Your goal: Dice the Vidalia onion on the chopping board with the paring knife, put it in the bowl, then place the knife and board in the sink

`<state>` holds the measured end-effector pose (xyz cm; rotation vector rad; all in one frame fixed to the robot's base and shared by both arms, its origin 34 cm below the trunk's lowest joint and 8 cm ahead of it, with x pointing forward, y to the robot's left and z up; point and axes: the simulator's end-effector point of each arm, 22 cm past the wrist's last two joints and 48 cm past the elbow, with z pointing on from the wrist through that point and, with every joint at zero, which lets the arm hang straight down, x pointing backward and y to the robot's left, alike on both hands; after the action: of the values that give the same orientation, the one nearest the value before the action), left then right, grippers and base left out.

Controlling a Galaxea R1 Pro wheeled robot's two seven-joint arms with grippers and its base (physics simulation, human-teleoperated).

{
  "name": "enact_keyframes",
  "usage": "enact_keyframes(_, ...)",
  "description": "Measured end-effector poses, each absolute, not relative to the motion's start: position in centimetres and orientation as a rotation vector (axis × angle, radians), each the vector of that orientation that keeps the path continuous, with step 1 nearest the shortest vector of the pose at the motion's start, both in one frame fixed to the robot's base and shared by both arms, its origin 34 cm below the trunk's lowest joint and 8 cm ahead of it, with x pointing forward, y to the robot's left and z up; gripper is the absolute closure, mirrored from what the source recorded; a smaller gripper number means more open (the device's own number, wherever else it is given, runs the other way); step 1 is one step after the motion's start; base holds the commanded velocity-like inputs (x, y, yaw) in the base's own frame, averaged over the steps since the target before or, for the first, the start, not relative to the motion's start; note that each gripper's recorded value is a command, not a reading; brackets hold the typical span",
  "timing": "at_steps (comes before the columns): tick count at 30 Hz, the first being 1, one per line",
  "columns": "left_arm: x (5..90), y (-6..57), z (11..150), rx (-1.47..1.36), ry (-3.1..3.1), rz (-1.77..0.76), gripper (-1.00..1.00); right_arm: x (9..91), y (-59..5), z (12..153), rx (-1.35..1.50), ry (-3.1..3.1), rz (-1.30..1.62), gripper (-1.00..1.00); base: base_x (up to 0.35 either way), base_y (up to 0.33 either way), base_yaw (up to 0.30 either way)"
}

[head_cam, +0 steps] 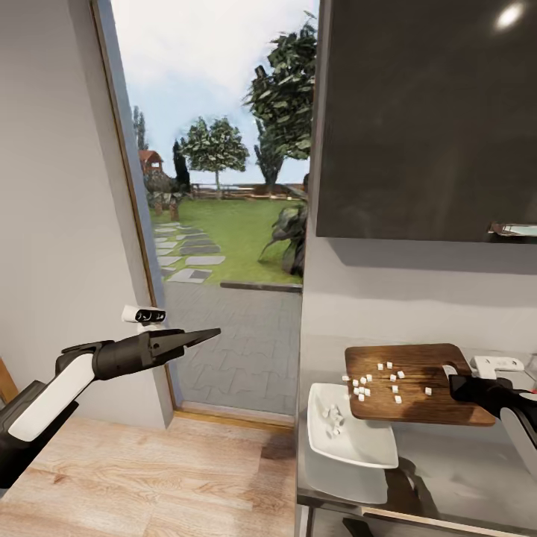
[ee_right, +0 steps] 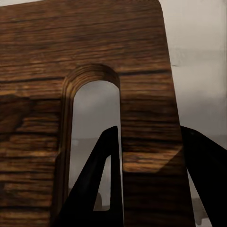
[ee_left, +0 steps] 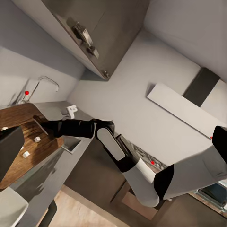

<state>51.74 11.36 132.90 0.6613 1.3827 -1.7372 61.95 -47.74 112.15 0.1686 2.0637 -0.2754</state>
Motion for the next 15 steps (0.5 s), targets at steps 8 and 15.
enact_keyframes(8,51.7,11.1,133.0,0.661,1.377,-1.743,-1.0,61.9,-47.6,112.0,0.167,2.067,-0.276,1.0,0.0,0.0,0.0)
enact_keyframes(15,51.7,10.3,132.7,0.672,1.379,-1.738,-1.0,61.9,-47.5,111.9,0.163,2.071,-0.277,1.0,0.0,0.0,0.0)
